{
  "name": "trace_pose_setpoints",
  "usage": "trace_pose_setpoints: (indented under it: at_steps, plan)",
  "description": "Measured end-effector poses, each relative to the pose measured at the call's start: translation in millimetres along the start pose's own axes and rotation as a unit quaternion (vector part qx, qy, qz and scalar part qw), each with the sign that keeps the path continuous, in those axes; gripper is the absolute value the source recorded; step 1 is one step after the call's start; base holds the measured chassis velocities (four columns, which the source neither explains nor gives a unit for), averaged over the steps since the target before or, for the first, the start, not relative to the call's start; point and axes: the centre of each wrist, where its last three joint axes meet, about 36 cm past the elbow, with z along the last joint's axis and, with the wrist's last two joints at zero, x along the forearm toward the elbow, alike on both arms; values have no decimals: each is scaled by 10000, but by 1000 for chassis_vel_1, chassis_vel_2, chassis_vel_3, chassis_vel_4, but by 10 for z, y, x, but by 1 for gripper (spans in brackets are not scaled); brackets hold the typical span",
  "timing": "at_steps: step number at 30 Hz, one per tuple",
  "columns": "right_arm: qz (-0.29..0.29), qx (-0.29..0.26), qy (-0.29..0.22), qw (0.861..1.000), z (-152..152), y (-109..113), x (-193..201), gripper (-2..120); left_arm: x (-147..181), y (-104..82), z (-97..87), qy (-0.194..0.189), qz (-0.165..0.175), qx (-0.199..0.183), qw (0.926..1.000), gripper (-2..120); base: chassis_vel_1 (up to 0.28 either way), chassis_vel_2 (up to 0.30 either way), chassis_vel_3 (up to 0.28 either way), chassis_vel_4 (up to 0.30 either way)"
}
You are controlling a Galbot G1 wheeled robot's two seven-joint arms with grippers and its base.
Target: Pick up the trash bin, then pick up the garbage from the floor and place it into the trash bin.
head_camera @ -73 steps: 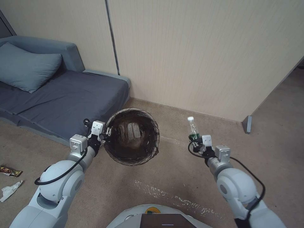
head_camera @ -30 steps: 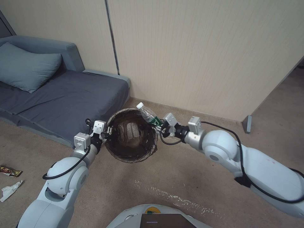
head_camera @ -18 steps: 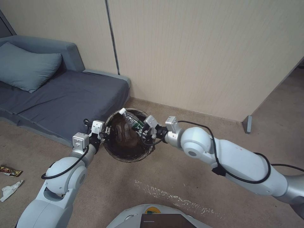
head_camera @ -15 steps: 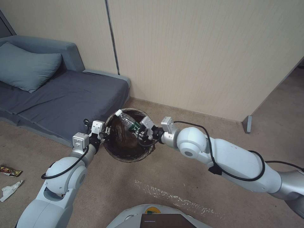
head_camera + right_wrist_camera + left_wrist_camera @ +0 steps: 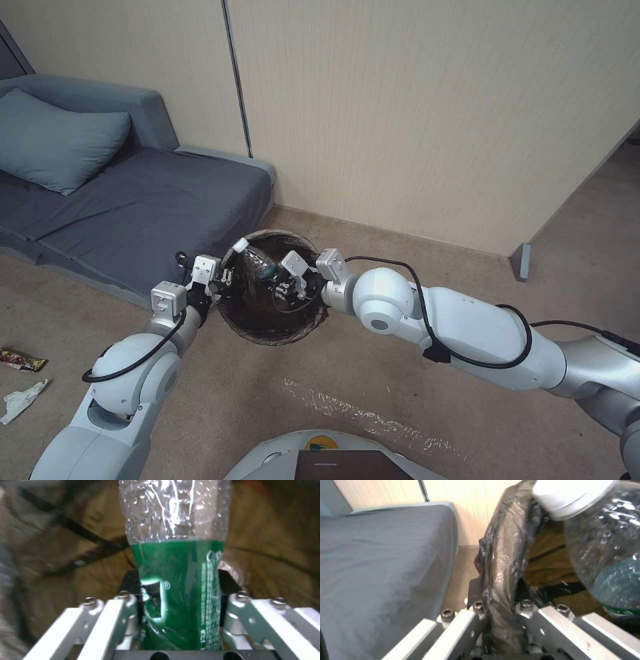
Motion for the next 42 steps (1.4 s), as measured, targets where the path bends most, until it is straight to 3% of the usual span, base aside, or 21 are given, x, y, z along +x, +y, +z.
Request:
trace_pose_setpoints:
  at_steps: [15, 19, 25, 30, 32, 33, 37, 38, 39, 41, 42]
  plan:
    - [200, -138, -162, 9996, -57, 5, 278, 92, -68, 18, 12, -6, -11, 48, 10000, 0, 0, 0, 0, 0]
    - [173, -188, -348, 9991, -152, -5, 415, 100, -87, 17, 18, -6, -15, 66, 10000, 0, 0, 0, 0, 0]
    - [288, -372, -865, 9951, -289, -26, 720, 100, -105, 20, 24, -3, -24, 80, 10000, 0, 0, 0, 0, 0]
    - [992, -545, -1429, 9832, -208, -156, 1103, 100, -65, -10, 16, -6, -25, 106, 9999, 0, 0, 0, 0, 0]
    - [1606, -574, -1796, 9688, -81, -222, 1271, 100, -12, -42, 8, -21, -29, 137, 9999, 0, 0, 0, 0, 0]
    - [1606, -574, -1796, 9688, -81, -222, 1271, 100, -12, -42, 8, -21, -29, 137, 9999, 0, 0, 0, 0, 0]
    - [2278, -930, -2125, 9457, 132, -220, 1368, 100, 157, -72, -6, -62, -156, 194, 9997, 0, 0, 0, 0, 0]
    - [2670, -822, -2305, 9321, 239, -226, 1449, 100, 191, -85, -24, -92, -162, 192, 9996, 0, 0, 0, 0, 0]
    - [2670, -822, -2305, 9321, 239, -226, 1449, 100, 191, -85, -24, -92, -162, 192, 9996, 0, 0, 0, 0, 0]
    - [3222, -638, -2444, 9123, 496, -219, 1567, 100, 221, -94, -40, -113, -159, 181, 9996, 0, 0, 0, 0, 0]
    - [3222, -638, -2444, 9123, 496, -219, 1567, 100, 221, -94, -40, -113, -159, 181, 9996, 0, 0, 0, 0, 0]
